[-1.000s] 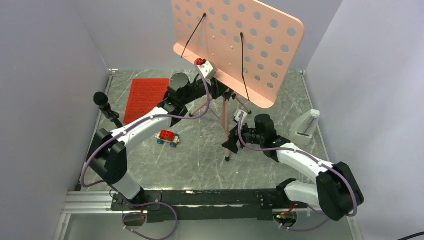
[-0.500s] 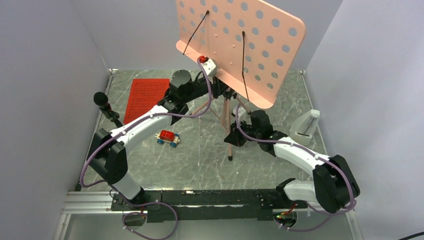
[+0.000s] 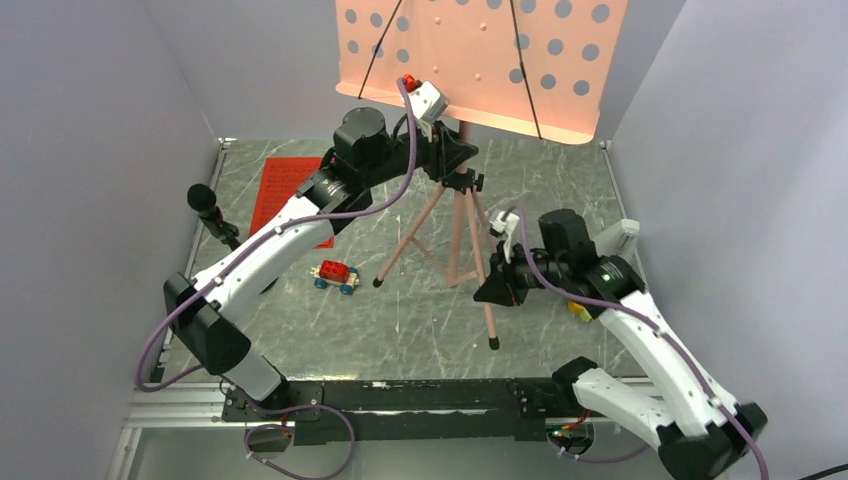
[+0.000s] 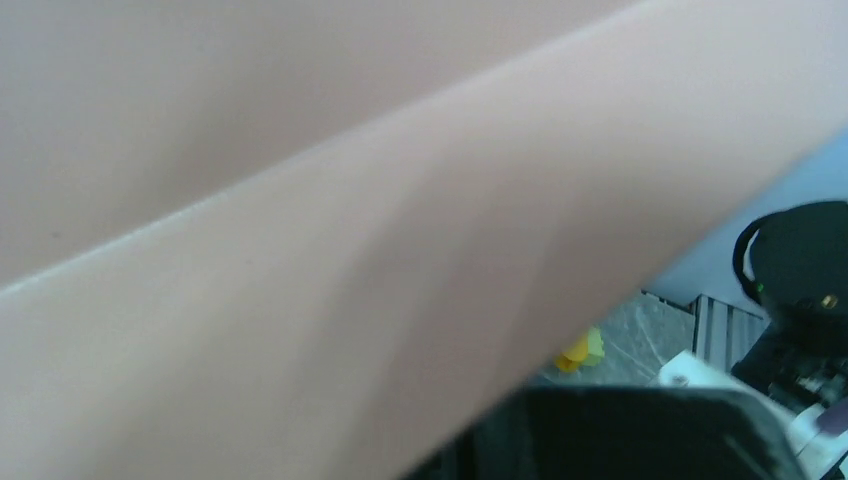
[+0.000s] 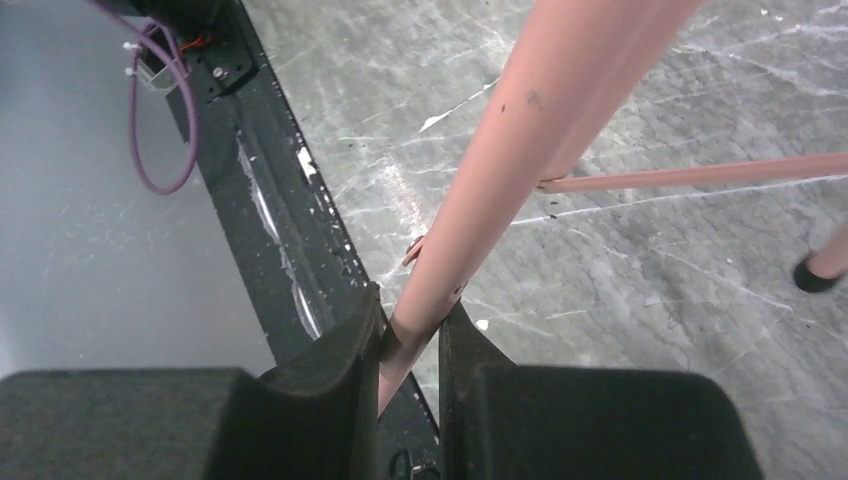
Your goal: Pack up the instrument practice props
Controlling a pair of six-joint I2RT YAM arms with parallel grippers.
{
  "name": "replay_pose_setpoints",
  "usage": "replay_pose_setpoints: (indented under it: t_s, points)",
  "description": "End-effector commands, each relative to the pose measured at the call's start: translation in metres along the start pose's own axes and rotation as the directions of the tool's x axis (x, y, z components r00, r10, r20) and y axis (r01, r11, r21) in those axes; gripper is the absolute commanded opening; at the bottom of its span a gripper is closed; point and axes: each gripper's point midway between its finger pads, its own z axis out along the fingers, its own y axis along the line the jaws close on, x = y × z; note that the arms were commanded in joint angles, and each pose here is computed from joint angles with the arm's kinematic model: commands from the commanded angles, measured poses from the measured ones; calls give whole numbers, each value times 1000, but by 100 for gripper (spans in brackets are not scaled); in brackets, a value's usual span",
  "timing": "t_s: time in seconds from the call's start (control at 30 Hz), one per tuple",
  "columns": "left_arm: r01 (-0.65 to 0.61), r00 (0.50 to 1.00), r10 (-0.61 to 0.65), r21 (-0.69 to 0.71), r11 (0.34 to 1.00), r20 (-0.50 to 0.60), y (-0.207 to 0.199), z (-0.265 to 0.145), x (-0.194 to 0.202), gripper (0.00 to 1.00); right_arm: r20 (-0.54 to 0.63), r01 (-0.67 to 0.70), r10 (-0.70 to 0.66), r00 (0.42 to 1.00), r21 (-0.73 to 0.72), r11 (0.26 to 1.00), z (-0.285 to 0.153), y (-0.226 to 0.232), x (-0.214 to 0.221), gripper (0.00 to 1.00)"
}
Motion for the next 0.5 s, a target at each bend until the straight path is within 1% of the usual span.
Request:
replay_pose_setpoints:
  t_s: [0.0, 0.07, 0.13, 0.23, 0.4, 0.47]
  points:
    - [-285, 958, 285, 18, 958, 34, -12, -29, -42, 1, 269, 453, -428, 863, -34, 891, -48, 52, -51, 0]
    - [-277, 959, 278, 12, 961, -48, -6, -32, -27, 1, 304, 431, -393, 868, -68, 900, -54, 65, -52, 0]
    - [-252, 961, 254, 33, 967, -106, -9, -39, -12, 1, 325, 364, -309, 894, -120, 924, -59, 77, -54, 0]
    - [-218, 964, 232, 116, 969, -126, -26, -52, 9, 1, 332, 281, -204, 921, -203, 938, -59, 89, -52, 0]
    - [-135, 971, 155, 118, 984, -181, -27, -60, 47, 1, 295, 248, -161, 942, -289, 925, -57, 96, -53, 0]
    - [-94, 973, 115, 115, 989, -198, -25, -60, 61, 1, 266, 205, -117, 957, -333, 921, -55, 99, -55, 0]
